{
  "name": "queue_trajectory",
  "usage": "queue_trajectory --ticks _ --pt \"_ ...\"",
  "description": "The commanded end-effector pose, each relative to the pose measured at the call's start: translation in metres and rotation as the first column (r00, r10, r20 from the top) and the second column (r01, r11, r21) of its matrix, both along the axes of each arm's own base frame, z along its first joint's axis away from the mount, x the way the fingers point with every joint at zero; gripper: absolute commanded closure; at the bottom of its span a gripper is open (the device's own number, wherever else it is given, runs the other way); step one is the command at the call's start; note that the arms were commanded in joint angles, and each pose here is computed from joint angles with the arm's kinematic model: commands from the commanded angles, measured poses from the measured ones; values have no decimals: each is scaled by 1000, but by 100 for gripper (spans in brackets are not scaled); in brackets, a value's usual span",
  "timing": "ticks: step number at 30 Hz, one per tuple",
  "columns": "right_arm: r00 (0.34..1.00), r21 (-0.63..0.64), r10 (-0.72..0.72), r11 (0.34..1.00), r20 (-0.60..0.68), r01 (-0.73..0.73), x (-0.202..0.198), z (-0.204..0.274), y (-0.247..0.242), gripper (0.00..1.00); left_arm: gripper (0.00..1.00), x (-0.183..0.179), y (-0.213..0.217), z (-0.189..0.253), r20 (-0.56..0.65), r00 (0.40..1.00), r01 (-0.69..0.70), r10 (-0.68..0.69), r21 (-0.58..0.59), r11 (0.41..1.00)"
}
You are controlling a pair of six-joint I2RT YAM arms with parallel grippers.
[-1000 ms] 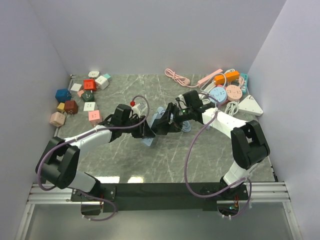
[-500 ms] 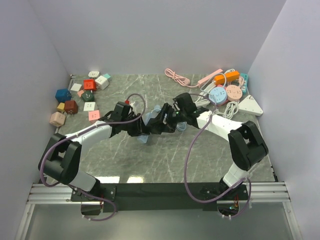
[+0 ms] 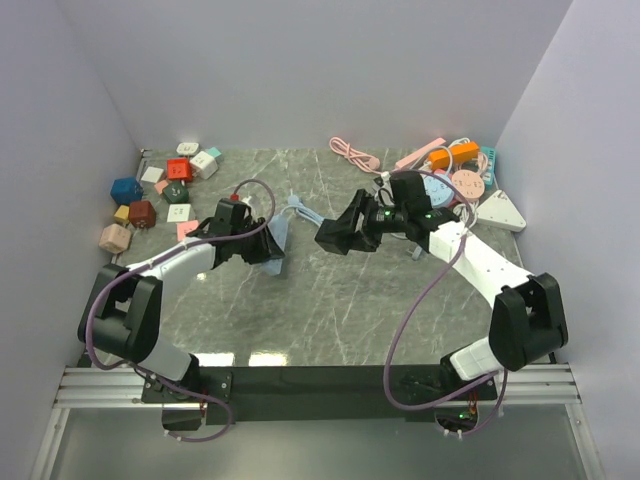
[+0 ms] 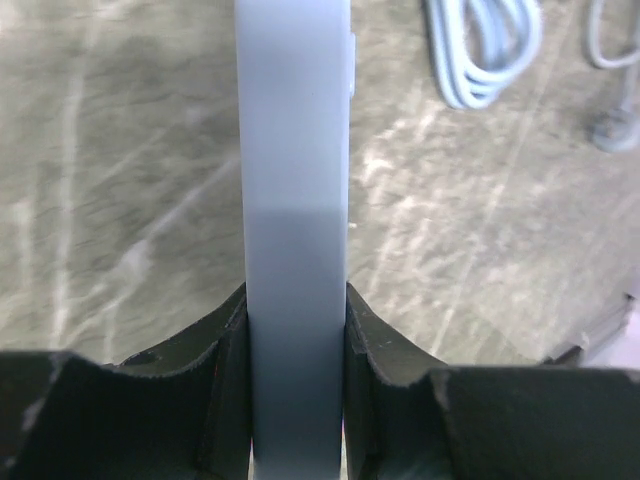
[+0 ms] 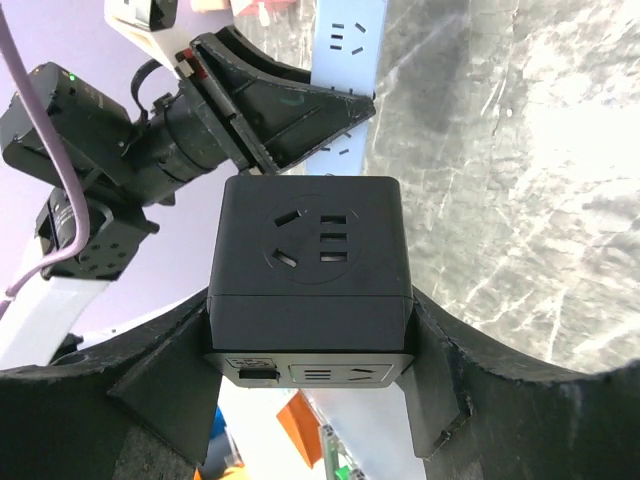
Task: Pull the plug off the socket
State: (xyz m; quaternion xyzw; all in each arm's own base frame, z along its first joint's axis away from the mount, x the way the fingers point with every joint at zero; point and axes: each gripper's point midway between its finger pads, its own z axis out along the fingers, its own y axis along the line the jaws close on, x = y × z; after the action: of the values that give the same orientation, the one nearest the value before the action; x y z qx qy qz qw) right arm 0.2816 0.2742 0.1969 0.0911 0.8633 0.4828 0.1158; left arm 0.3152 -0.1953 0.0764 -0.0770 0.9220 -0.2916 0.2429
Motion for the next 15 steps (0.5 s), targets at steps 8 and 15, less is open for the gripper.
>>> queue_trajectory --ticks 8,15 --pt "988 29 136 990 78 -139 4 15 -4 100 78 -38 -74 24 87 949 315 -302 -284 906" --pt "982 39 181 982 53 -183 -5 -1 -12 100 44 -71 -80 -3 23 934 346 -356 -302 888"
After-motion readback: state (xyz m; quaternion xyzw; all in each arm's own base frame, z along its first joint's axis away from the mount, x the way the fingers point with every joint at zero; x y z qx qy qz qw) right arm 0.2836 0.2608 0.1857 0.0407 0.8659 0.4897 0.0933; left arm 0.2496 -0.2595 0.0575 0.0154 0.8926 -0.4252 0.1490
